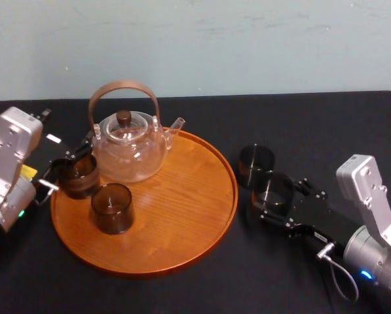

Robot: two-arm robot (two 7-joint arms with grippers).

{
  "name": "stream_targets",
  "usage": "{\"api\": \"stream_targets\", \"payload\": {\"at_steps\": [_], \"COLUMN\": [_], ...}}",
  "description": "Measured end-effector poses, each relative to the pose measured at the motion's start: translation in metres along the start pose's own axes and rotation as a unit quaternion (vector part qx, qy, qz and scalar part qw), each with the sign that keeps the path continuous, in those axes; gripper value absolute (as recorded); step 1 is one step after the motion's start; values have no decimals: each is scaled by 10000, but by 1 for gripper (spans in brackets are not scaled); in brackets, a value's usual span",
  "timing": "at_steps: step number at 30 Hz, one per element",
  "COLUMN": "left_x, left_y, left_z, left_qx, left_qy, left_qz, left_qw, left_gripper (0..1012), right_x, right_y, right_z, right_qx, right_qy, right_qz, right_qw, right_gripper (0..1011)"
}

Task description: Pick up the glass from the table and place it on the tray.

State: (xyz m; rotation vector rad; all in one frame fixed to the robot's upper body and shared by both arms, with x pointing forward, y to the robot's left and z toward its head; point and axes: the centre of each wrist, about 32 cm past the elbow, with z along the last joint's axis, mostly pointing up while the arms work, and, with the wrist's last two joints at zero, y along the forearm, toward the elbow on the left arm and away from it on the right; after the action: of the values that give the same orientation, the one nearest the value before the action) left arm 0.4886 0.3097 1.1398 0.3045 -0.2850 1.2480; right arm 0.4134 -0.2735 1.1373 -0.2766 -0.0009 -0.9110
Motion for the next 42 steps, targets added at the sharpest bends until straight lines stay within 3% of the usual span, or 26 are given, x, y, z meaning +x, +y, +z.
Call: {"api": "stream_targets", "payload": {"at_steps": [21,42], "left_x": [0,0], "left_y": [0,0], "left_z": [0,0], "left_qx": [0,0], "left_qy": [0,0], "left_qz": [0,0], "left_qw": [10000,10000], "left_gripper": [1001,1001], "right_x": [-100,-393], "right_y": [-9,344], "right_z": [147,265], "right_qx": [164,288], "right_qy": [-109,-198], "right_qz": [241,844], "right_qw": [9995,9958], "right_gripper": [900,900]}}
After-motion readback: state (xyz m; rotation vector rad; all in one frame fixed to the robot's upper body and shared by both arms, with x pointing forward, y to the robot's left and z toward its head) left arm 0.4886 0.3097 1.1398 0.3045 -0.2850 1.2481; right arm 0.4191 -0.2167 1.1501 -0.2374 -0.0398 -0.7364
